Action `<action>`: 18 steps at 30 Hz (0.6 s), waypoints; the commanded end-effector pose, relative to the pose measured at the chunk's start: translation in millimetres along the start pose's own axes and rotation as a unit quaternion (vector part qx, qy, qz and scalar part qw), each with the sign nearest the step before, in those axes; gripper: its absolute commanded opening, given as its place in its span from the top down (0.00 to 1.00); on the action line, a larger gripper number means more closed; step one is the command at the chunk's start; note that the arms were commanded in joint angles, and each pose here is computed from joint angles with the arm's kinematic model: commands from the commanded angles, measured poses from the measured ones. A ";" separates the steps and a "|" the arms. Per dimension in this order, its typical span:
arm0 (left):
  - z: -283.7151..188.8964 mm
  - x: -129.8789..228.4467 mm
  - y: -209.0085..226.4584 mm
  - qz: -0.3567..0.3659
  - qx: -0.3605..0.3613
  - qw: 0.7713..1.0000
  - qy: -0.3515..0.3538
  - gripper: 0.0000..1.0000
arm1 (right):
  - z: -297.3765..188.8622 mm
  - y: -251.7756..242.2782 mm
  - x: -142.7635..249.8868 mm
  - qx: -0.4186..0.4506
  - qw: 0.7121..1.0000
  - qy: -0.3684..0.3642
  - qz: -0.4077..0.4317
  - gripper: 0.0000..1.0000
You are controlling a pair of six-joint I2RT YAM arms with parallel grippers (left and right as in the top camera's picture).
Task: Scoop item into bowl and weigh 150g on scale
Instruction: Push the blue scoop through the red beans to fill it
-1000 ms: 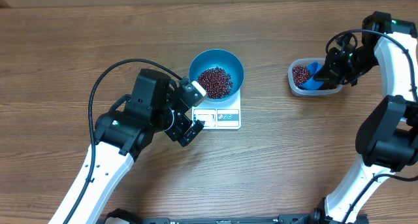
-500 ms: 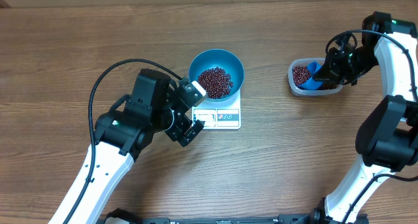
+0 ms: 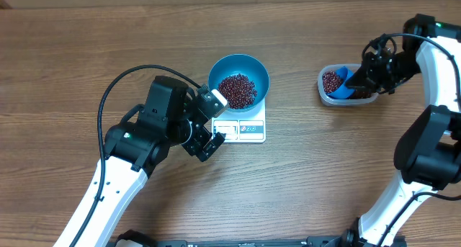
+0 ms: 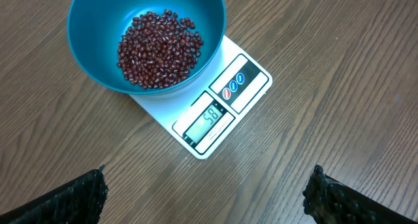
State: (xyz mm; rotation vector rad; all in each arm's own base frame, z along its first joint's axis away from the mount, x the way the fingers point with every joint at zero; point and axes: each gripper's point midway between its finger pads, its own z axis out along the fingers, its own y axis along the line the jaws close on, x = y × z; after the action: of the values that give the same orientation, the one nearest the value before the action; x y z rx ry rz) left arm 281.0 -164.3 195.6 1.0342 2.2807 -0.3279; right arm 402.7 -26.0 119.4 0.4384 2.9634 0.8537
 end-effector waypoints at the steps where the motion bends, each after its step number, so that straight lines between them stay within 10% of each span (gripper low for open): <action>1: -1.7 -1.9 2.5 -0.004 -0.004 1.000 -0.003 0.00 | -7.2 -4.9 -3.1 -0.028 1.000 -0.010 -0.003 0.96; 18: -1.7 -1.9 2.5 -0.004 -0.004 1.000 -0.003 0.00 | -18.5 -17.9 4.4 -0.041 0.999 -0.005 -0.013 0.96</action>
State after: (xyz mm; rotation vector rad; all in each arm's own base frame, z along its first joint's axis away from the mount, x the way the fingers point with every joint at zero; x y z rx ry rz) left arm 281.0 -164.3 195.6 1.0342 2.2807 -0.3279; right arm 390.5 -53.2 124.8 0.4302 2.9230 0.9269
